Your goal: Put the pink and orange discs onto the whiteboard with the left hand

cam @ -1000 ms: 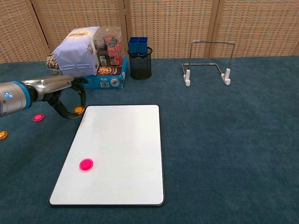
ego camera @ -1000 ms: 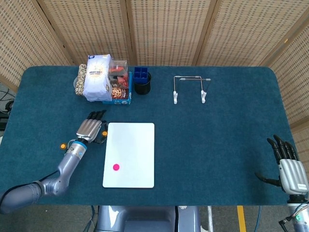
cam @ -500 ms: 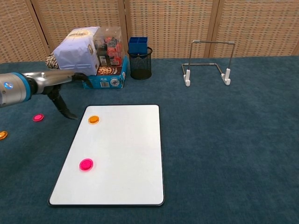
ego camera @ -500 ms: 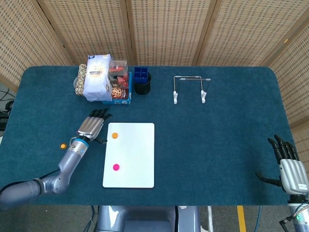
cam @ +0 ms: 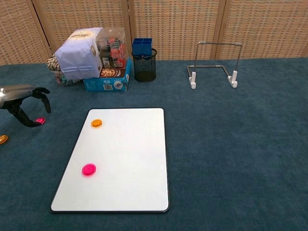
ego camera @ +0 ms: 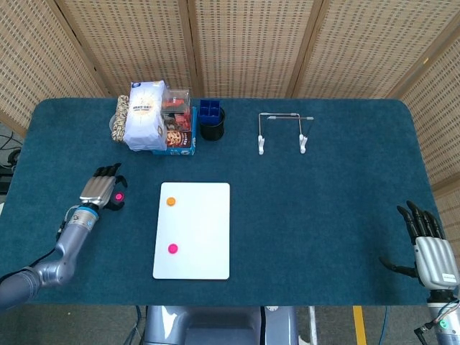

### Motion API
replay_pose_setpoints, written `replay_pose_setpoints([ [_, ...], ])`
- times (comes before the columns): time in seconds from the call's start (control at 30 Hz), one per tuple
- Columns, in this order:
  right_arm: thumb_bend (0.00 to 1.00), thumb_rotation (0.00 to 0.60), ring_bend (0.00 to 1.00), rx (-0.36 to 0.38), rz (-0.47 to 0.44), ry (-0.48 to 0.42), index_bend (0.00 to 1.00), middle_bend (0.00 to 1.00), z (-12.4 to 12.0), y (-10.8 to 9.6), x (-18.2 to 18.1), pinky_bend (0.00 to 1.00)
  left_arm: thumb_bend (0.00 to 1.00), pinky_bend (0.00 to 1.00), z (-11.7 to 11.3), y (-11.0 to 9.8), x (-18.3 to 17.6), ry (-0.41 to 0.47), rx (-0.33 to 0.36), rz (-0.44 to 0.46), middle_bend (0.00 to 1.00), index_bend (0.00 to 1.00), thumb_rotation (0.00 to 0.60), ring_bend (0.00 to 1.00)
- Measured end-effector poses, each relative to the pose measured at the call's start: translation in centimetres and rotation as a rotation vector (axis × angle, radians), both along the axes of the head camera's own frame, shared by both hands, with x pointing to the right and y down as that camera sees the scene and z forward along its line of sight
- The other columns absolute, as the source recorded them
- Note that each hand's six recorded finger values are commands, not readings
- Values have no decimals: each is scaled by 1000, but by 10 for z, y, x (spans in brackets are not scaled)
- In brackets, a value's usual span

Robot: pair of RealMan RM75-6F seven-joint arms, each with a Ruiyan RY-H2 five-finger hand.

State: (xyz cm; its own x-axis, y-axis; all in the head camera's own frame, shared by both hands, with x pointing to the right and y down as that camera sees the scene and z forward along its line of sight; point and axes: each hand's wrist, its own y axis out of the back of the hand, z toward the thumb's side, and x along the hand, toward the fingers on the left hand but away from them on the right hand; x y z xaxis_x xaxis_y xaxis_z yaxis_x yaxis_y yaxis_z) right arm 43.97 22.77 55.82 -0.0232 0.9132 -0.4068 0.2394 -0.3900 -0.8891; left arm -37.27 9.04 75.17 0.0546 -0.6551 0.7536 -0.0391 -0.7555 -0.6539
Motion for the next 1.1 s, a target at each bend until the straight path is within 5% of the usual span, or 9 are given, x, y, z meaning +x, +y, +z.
replay_pose_setpoints([
  [0.83,141,600,0,-2,1,1,0,0,0,0,1,0,312,0,11,1,-16,-20,-6,-27,0,414,600,0],
  [1.1,142,600,0,-4,3,-4,0,0,0,0,1,0,329,0,11,1,-20,-40,-5,-26,0,621,600,0],
])
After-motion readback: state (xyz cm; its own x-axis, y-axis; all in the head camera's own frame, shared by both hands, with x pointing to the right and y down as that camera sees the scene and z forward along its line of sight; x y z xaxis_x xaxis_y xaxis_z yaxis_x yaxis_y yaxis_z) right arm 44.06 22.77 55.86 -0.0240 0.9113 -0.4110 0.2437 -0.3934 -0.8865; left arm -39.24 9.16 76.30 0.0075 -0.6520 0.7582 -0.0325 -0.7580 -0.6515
